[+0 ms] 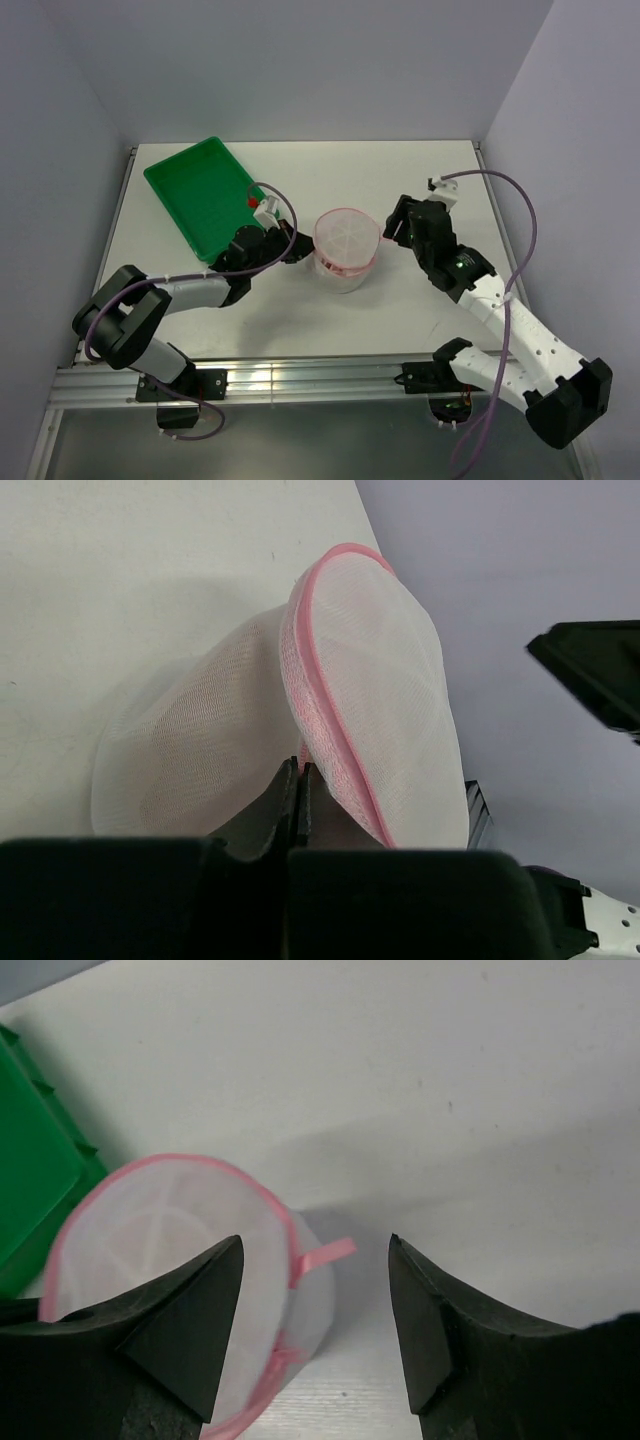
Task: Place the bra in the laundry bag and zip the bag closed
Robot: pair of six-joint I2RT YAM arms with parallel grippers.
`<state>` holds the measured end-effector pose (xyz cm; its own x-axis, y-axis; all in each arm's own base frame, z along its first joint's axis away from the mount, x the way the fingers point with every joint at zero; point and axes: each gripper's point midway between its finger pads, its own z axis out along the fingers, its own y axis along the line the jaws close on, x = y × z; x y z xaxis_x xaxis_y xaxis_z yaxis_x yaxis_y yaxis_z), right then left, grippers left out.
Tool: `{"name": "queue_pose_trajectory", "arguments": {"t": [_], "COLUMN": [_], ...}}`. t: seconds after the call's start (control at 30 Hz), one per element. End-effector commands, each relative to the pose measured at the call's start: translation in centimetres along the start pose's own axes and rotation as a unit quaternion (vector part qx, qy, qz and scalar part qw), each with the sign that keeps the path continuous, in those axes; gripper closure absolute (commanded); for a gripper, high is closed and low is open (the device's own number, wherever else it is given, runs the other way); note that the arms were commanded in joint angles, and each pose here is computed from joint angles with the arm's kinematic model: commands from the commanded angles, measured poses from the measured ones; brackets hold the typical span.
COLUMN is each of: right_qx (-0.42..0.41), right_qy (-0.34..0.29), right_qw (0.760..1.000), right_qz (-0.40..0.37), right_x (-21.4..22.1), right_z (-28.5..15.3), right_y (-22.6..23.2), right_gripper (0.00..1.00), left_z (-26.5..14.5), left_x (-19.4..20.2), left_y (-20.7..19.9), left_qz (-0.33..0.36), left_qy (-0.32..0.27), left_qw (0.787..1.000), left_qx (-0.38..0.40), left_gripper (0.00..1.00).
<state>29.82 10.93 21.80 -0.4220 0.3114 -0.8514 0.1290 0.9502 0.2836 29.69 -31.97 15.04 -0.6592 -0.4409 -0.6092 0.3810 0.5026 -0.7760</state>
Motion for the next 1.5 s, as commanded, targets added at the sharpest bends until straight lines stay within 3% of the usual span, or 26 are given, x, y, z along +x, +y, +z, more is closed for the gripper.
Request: {"name": "queue_pose_trajectory", "arguments": {"t": [0.0,0.17,0.27,0.5,0.73,1.1,1.47], "right_qx": [-0.108,-0.177,-0.22,-0.22,-0.233,-0.258,-0.297], "right_qy": [0.026,0.047,0.049,0.07,0.059,0.112,0.115], "right_qw": [0.993,0.979,0.966,0.952,0.944,0.925,0.912], "right_qz": [0.047,0.087,0.127,0.199,0.225,0.255,0.26], "right_x": [1.3,3.2,4.1,5.6,6.4,9.5,9.1], "right_z": [1.1,0.9,0.4,1.0,-0.3,-0.8,-0.1], "right_y": [2.4,3.1,3.7,2.8,2.2,2.8,4.3], "right_gripper": [0.3,0.13,0.12,0.15,0.13,0.12,0.29], "left_z": [0.2,0.8,1.2,1.4,1.6,1.8,1.4], "left_x": [-3.3,-5.5,-5.7,-5.3,-5.0,-5.0,-5.3], "left_y": [-2.8,-2.8,-2.9,-2.1,-1.3,-0.1,-0.3], "left_qz": [0.037,0.061,0.071,0.071,0.064,0.042,0.043], "left_qy": [-0.036,-0.051,-0.044,-0.038,-0.032,-0.034,-0.035], "left_qw": [0.998,0.996,0.996,0.996,0.997,0.998,0.998], "left_qx": [0.047,0.045,0.045,0.033,0.023,0.016,0.022], "left_gripper": [1.0,1.0,1.0,1.0,1.0,1.0,1.0]}}
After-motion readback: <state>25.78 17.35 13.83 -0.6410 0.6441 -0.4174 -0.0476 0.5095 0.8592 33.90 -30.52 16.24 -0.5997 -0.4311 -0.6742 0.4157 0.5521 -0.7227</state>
